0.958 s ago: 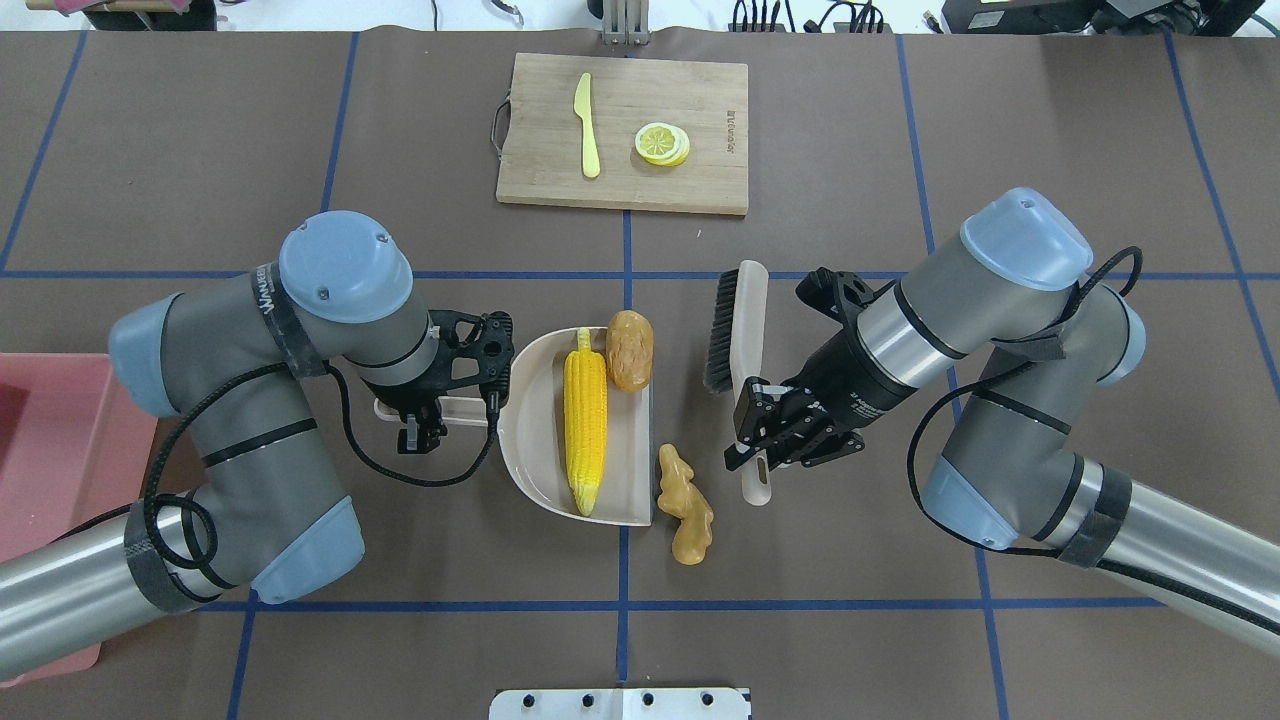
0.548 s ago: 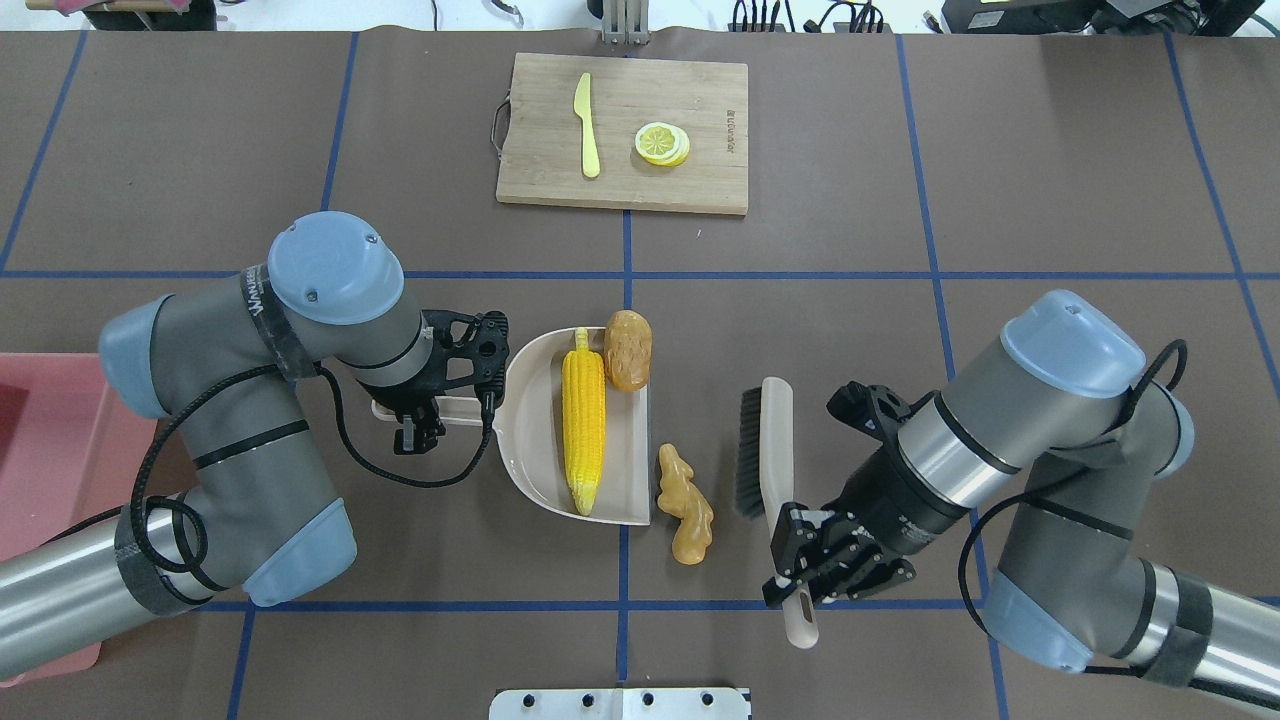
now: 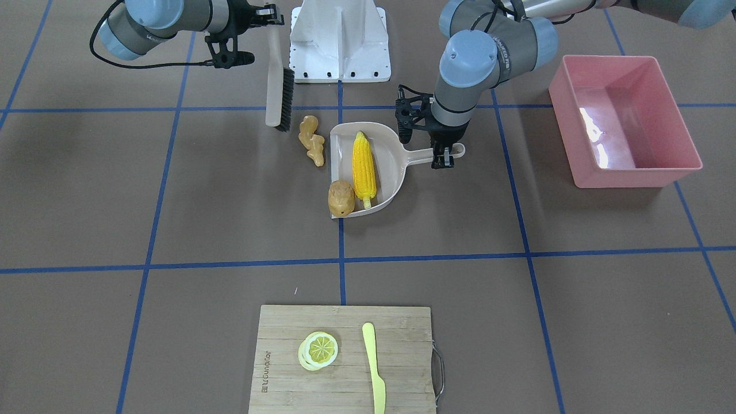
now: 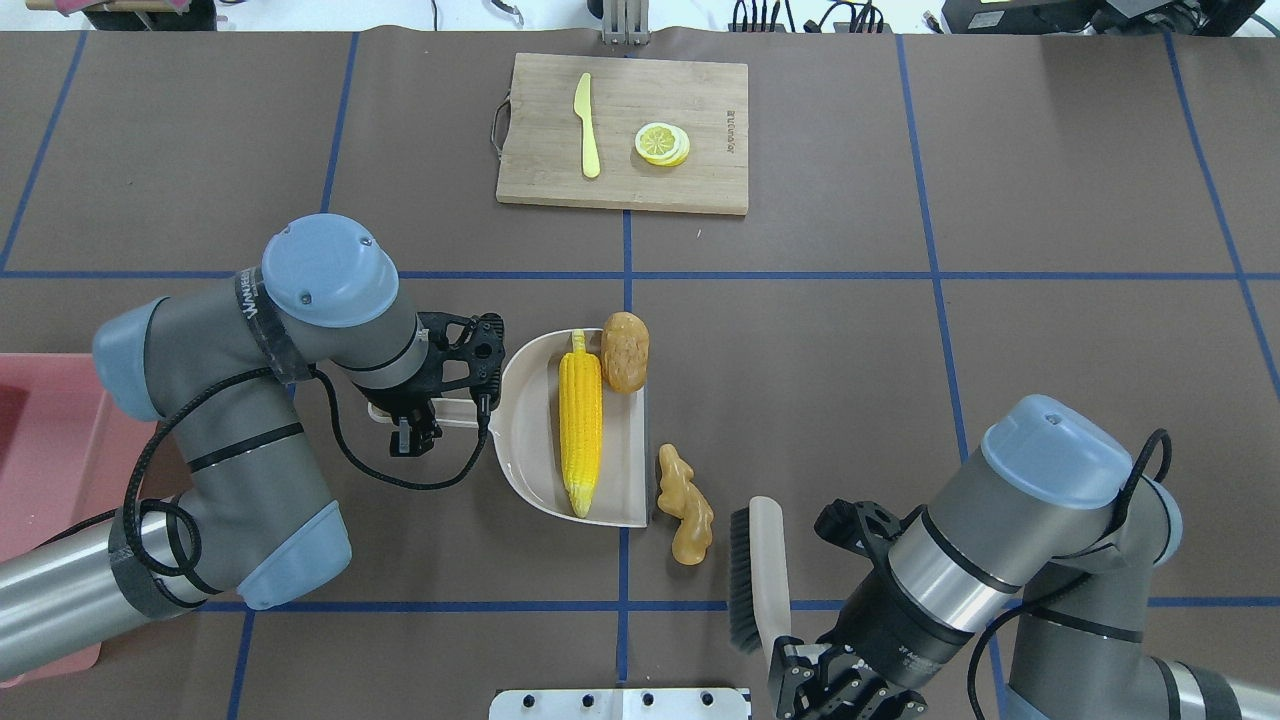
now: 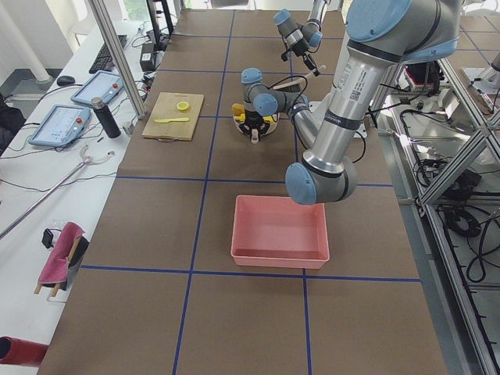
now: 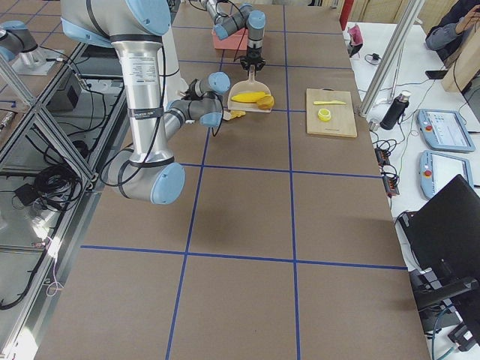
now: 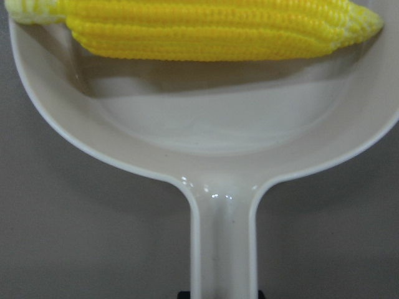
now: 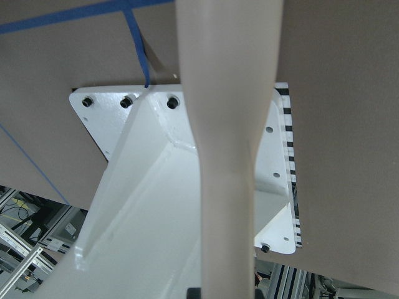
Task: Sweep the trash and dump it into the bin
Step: 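Lift the brush and move it back behind the ginger with the right gripper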
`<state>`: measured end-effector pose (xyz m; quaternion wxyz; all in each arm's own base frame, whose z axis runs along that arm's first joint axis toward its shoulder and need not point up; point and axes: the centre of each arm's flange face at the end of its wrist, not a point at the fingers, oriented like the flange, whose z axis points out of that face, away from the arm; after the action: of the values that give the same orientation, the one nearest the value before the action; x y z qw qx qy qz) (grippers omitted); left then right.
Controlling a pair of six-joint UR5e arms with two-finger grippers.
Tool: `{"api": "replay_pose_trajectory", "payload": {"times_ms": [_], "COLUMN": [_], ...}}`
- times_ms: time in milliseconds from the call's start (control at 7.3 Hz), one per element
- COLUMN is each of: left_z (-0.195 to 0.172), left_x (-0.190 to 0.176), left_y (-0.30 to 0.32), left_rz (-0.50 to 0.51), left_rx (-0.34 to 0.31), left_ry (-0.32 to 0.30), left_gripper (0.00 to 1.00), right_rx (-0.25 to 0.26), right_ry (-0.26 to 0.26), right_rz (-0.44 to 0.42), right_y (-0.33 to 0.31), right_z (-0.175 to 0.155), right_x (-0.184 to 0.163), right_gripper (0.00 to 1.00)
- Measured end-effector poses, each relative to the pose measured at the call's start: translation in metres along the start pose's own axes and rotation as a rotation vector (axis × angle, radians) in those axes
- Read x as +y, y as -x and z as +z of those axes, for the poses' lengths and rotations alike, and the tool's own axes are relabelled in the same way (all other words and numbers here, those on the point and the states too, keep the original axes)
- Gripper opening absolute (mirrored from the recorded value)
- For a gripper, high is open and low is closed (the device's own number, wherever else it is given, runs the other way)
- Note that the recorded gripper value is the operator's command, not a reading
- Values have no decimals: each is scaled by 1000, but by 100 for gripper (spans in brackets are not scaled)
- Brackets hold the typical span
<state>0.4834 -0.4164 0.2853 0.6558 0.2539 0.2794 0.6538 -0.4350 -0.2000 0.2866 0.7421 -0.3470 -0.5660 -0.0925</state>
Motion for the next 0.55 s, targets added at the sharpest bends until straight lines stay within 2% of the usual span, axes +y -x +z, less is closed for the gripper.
{"api": "replay_pose_trajectory", "payload": {"times_ms": [274,548], "left_z": [-2,-2], "left_x": [1,2], "left_y": [-2,-2], "left_rz": [5,7], "left_rx": [-5,-7], "left_ry": [-11,-15], "left_gripper": [0,0], "right_rx": [19,33], "right_ry": [48,70], "right_rz": [-1,8], "right_y": [-4,-7], "right_z": [12,19], "right_x": [8,7], "right_gripper": [0,0]}}
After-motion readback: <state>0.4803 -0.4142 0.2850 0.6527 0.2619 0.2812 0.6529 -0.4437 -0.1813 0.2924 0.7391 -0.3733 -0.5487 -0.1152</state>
